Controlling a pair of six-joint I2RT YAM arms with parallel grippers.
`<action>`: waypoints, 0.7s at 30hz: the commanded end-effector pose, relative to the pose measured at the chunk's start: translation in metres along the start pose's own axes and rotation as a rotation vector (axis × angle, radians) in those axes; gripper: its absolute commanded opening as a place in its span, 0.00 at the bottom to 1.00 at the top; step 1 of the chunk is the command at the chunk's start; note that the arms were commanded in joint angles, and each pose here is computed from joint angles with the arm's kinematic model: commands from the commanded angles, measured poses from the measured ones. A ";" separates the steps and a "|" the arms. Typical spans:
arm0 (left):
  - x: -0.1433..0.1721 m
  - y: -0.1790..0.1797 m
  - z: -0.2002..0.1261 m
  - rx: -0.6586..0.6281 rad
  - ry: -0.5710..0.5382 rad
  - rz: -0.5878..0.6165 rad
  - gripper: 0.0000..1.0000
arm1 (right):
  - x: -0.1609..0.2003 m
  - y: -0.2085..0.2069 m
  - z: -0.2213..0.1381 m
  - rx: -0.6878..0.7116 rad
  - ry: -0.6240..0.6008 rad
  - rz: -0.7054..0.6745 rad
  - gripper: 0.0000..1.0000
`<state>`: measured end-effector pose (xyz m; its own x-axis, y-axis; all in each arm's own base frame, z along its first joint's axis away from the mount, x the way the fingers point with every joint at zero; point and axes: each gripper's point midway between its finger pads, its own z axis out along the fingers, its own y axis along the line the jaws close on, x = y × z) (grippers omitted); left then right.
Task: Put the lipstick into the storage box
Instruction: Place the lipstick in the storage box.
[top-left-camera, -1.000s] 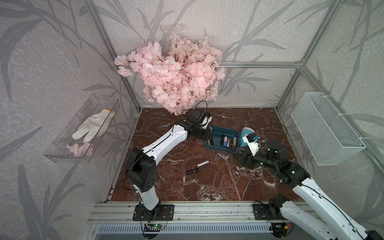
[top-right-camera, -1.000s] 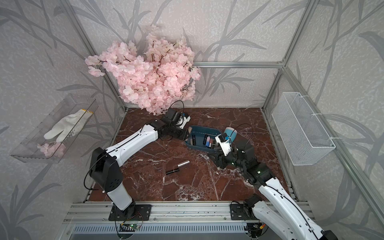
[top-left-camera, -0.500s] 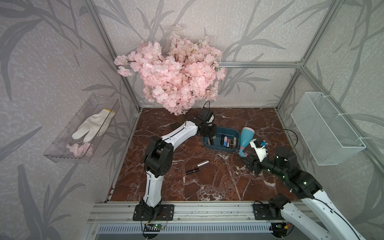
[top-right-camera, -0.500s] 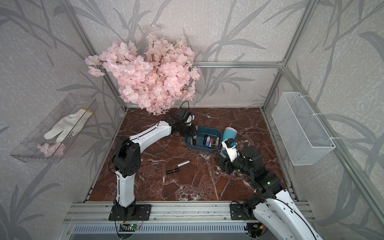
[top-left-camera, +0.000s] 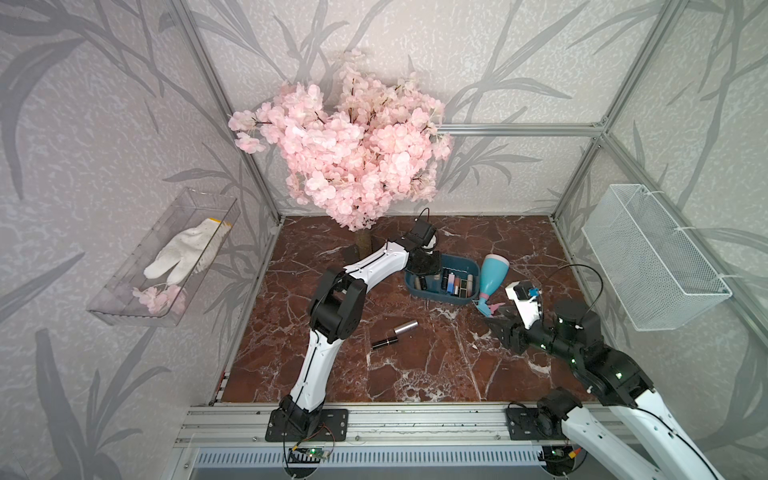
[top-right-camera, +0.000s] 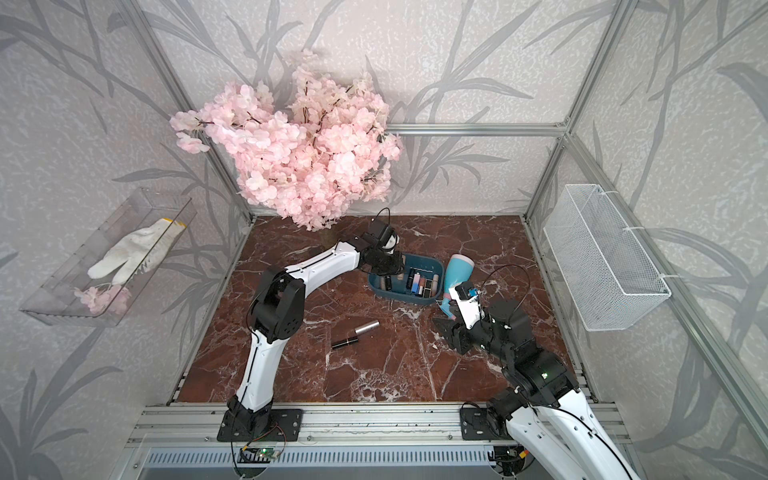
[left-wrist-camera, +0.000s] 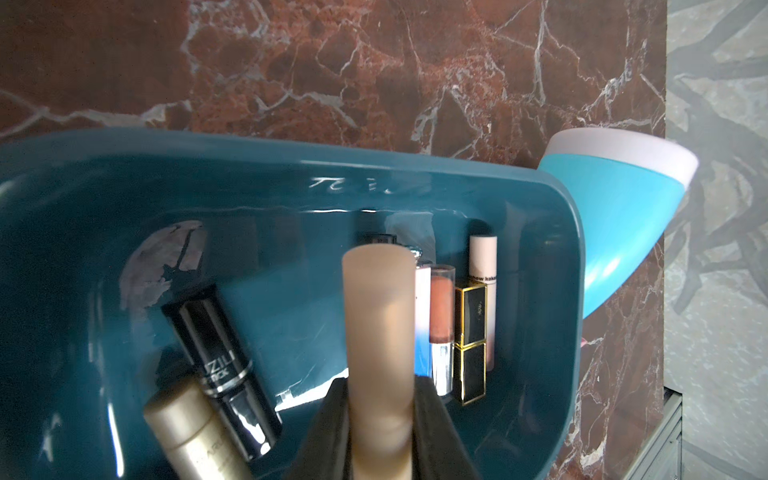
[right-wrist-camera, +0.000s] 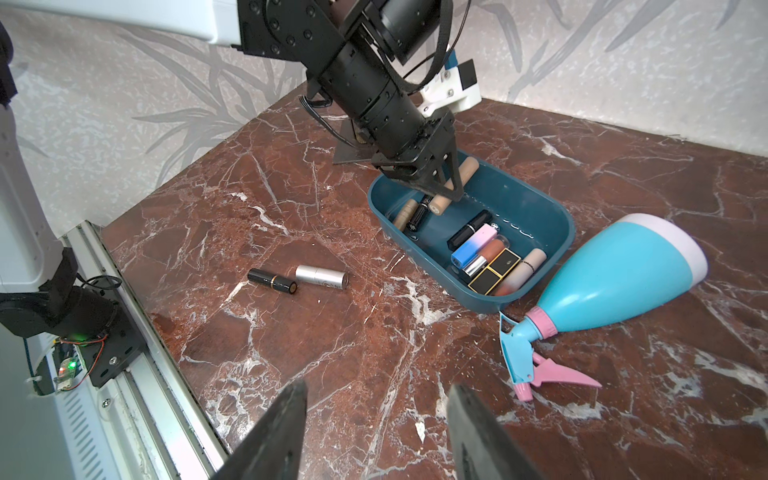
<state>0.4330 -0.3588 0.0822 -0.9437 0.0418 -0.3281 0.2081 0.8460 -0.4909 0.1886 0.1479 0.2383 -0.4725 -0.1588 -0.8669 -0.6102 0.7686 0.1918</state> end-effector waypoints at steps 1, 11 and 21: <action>0.001 -0.003 0.011 0.012 0.014 0.008 0.04 | 0.002 -0.003 -0.008 0.027 0.002 0.009 0.59; 0.004 0.005 0.031 0.003 0.043 0.003 0.05 | 0.013 -0.006 -0.016 0.053 0.015 0.022 0.59; 0.013 0.011 0.043 -0.002 0.072 -0.022 0.16 | 0.013 -0.006 -0.019 0.061 0.009 0.022 0.59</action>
<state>0.4361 -0.3649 0.0463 -0.9595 0.0552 -0.2763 0.1891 0.8532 -0.4862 0.1757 0.1319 0.2330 -0.4889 -0.1575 -0.8580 -0.5718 0.8007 0.1788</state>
